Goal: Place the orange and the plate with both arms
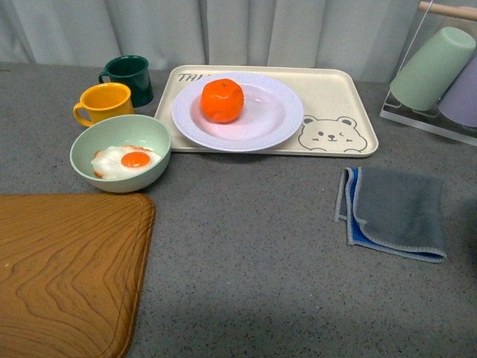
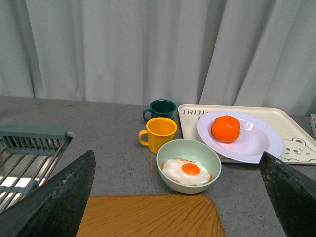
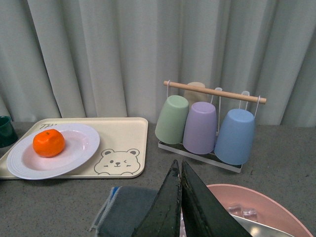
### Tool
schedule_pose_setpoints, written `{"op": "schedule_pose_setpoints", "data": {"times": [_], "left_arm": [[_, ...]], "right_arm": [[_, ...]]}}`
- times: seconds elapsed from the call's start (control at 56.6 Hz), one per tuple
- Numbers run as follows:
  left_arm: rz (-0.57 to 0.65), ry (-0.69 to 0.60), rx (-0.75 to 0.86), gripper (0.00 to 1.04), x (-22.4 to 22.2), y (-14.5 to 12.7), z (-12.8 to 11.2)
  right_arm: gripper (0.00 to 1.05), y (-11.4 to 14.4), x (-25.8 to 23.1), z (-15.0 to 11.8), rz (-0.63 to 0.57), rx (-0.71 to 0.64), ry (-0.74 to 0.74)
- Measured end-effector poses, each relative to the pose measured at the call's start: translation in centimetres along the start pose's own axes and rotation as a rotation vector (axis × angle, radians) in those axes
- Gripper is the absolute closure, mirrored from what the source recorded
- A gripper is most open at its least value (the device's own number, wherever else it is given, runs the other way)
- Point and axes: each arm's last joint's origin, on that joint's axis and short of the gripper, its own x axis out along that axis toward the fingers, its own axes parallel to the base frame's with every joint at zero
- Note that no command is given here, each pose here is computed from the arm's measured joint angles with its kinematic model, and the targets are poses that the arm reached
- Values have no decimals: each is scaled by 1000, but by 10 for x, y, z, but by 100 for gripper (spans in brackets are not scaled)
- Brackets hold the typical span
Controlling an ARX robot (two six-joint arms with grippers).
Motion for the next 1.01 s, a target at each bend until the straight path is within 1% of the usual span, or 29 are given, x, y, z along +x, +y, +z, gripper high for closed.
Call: {"op": "schedule_pose_setpoints", "data": {"times": [0.124,0.212,0.283,0.389,0.406,0.495,0.548,0.636,0.654,0.689,0.707,0.795,0.813,0.848,0.866,0.901,0.954,1.007], "left_arm": [[0,0,0,7,0,0,0],[0,0,0,7,0,0,0],[0,0,0,7,0,0,0],[0,0,0,7,0,0,0],[0,0,0,7,0,0,0],[0,0,0,7,0,0,0],[0,0,0,7,0,0,0],[0,0,0,7,0,0,0],[0,0,0,7,0,0,0],[0,0,0,7,0,0,0],[0,0,0,7,0,0,0],[0,0,0,7,0,0,0],[0,0,0,7,0,0,0],[0,0,0,7,0,0,0],[0,0,0,7,0,0,0],[0,0,0,7,0,0,0],[0,0,0,7,0,0,0],[0,0,0,7,0,0,0]], "right_arm": [[104,0,-2,0,0,0,1],[104,0,-9,-5,3,0,36],[104,0,-12,-3,3,0,4],[104,0,-12,-3,2,0,6],[102,0,-12,-3,3,-2,6],[85,0,-12,-3,2,-2,6],[71,0,-12,-3,3,-2,6],[53,0,-12,-3,2,-2,6],[51,0,-12,-3,2,-2,6],[42,0,-12,-3,2,-2,6],[41,0,-12,-3,2,-2,6],[25,0,-12,-3,2,-2,6],[23,0,-12,-3,2,-2,6],[16,0,-12,-3,2,-2,6],[10,0,-12,-3,3,-2,6],[8,0,-12,-3,3,0,6],[10,0,-12,-3,2,-1,6],[10,0,-12,-3,3,-1,6]]}}
